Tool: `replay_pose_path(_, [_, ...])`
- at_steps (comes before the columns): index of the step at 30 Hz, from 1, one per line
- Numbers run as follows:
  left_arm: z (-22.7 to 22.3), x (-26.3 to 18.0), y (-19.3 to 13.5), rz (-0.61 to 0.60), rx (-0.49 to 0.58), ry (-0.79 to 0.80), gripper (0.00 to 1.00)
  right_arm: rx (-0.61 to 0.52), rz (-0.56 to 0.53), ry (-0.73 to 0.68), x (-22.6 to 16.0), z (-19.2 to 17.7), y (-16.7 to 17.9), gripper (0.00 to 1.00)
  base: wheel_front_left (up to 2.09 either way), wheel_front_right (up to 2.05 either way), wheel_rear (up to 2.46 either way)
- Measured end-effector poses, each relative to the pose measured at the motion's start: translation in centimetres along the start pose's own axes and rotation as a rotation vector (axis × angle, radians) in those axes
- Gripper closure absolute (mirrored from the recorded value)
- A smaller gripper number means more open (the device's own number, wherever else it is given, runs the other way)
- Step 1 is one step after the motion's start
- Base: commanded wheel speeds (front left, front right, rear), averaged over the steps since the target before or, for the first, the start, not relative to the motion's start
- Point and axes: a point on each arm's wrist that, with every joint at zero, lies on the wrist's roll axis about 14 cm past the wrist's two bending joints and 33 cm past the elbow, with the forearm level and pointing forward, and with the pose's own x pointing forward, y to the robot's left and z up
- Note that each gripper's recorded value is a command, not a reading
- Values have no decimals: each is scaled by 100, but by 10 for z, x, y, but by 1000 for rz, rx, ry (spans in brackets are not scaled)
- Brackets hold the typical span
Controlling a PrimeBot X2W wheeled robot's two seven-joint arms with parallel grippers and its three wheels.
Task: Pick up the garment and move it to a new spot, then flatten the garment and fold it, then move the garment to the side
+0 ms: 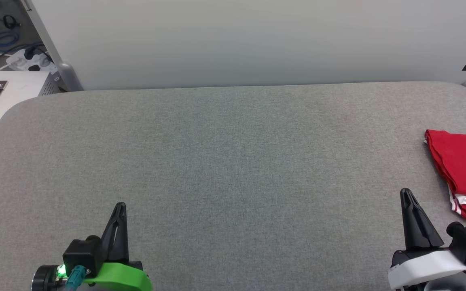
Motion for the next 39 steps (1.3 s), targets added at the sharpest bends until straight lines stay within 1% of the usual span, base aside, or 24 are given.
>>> replay_pose_path(39, [4, 10, -6, -6, 26, 28, 100, -52, 7, 54, 5, -5, 4, 100, 0, 0, 0])
